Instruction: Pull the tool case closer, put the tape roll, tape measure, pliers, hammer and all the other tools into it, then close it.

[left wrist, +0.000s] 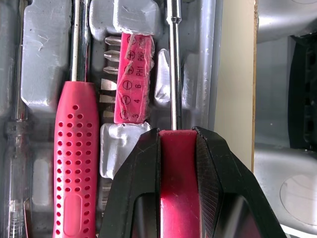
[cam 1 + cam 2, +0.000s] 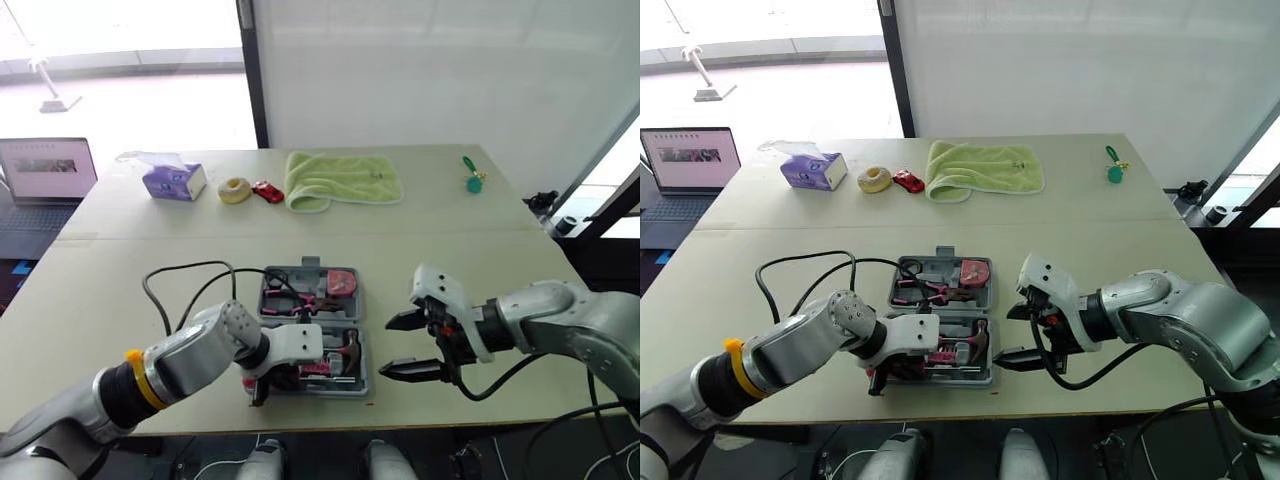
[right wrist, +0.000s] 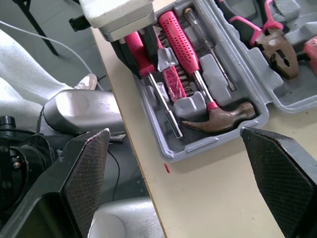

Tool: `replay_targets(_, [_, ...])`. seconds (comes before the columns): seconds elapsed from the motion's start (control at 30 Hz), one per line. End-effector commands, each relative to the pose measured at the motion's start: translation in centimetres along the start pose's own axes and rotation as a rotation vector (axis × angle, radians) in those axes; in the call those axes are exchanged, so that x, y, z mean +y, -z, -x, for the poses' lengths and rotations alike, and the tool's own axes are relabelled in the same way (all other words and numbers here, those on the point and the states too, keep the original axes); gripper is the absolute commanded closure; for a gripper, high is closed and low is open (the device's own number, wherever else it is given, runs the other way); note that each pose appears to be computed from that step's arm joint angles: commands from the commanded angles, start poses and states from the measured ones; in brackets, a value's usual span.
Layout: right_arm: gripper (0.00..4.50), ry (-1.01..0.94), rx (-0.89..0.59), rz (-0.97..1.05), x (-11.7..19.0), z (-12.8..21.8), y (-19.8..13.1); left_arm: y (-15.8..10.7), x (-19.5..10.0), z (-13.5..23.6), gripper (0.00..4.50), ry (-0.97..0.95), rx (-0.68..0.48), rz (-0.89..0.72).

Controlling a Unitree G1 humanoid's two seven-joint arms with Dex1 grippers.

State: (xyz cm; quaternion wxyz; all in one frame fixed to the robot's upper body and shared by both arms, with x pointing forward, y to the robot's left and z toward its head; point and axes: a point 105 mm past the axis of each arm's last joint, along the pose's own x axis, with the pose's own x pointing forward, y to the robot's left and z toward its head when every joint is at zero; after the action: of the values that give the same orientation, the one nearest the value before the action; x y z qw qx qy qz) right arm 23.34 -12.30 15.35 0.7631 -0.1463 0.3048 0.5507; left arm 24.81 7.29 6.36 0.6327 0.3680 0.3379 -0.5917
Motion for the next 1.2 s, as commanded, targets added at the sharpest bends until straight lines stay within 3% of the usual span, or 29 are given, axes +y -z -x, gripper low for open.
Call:
replay_targets(0.03, [0.0,0.01,-0.009,0.025,0.0,0.2,-0.4,-1.1,0.7,0.6,4.04,-0.04,-0.016,-0.048])
replay_targets(1.13, [0.0,0.011,0.006,0.022,0.1,-0.2,-0.4,-1.4,-0.3,0.4,4.04,-0.011,0.013,-0.093])
replay_targets(1.2, [0.0,0.013,0.008,0.022,0.1,-0.3,-0.4,-1.4,0.0,0.5,3.02,-0.04,0.014,-0.1])
